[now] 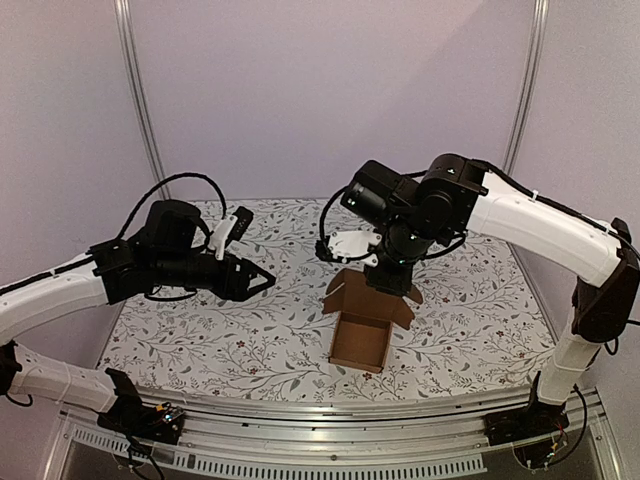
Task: Fold the paper box
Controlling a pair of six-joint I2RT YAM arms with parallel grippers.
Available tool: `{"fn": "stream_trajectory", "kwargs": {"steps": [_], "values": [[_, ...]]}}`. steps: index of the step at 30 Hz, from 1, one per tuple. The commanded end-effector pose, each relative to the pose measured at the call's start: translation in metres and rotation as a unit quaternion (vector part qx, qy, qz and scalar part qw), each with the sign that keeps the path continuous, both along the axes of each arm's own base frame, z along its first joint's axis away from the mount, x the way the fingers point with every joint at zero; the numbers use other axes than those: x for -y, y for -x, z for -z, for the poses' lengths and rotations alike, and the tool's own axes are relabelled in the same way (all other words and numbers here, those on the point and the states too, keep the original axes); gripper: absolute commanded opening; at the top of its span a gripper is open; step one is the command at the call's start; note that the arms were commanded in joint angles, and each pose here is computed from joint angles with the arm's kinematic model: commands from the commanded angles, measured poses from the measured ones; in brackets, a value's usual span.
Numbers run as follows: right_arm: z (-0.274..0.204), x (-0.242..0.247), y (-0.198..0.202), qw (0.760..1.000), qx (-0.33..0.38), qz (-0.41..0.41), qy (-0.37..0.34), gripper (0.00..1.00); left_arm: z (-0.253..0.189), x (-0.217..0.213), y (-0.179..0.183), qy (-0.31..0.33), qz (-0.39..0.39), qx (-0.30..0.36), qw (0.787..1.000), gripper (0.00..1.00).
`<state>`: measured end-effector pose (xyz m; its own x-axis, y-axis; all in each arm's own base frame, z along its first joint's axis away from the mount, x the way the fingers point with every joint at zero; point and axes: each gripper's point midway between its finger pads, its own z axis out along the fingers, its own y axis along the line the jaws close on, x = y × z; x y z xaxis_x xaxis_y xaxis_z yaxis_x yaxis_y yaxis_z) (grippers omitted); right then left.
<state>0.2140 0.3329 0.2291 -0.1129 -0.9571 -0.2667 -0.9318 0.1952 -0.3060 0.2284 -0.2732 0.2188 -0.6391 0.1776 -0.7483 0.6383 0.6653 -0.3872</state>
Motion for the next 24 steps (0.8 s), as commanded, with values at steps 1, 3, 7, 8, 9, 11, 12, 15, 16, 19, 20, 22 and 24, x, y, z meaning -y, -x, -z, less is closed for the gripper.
{"fn": "stream_trajectory", "kwargs": {"steps": [1, 3, 7, 8, 9, 11, 12, 15, 16, 19, 20, 22, 24], "values": [[0.000, -0.020, -0.006, 0.997, 0.021, -0.076, 0.009, 0.00, 0.007, 0.019, 0.002, 0.005, 0.036, 0.010, 0.999, 0.62], [0.006, -0.022, -0.005, 0.996, 0.015, -0.086, 0.016, 0.00, 0.012, 0.026, 0.002, 0.001, 0.049, 0.021, 0.999, 0.62], [0.011, -0.029, 0.000, 0.994, -0.003, -0.107, 0.014, 0.00, 0.022, 0.039, 0.003, -0.012, 0.069, 0.052, 0.996, 0.62], [0.012, -0.031, 0.002, 0.994, -0.009, -0.109, 0.010, 0.00, 0.025, 0.042, 0.003, -0.014, 0.077, 0.061, 0.995, 0.61], [0.013, -0.033, 0.003, 0.994, -0.015, -0.109, 0.007, 0.00, 0.031, 0.044, 0.004, -0.021, 0.082, 0.069, 0.994, 0.60], [0.014, -0.035, 0.005, 0.994, -0.024, -0.110, 0.004, 0.00, 0.037, 0.050, 0.006, -0.027, 0.094, 0.086, 0.992, 0.59], [0.015, -0.035, 0.006, 0.994, -0.027, -0.108, 0.005, 0.00, 0.040, 0.053, 0.008, -0.029, 0.101, 0.093, 0.990, 0.58], [0.018, -0.035, 0.005, 0.994, -0.033, -0.102, 0.005, 0.00, 0.044, 0.062, 0.014, -0.029, 0.120, 0.124, 0.985, 0.56], [0.019, -0.035, 0.006, 0.994, -0.035, -0.100, 0.005, 0.00, 0.043, 0.065, 0.015, -0.023, 0.126, 0.135, 0.983, 0.56], [0.020, -0.035, 0.006, 0.995, -0.040, -0.093, 0.002, 0.00, 0.046, 0.068, 0.018, -0.016, 0.136, 0.153, 0.979, 0.54], [0.019, -0.035, 0.005, 0.995, -0.040, -0.091, 0.001, 0.00, 0.046, 0.070, 0.018, -0.014, 0.139, 0.153, 0.978, 0.54], [0.020, -0.035, 0.003, 0.996, -0.042, -0.085, -0.001, 0.00, 0.049, 0.073, 0.020, -0.012, 0.149, 0.148, 0.978, 0.51], [0.020, -0.035, 0.002, 0.996, -0.044, -0.081, -0.004, 0.00, 0.052, 0.077, 0.022, -0.013, 0.156, 0.143, 0.977, 0.48]]}}
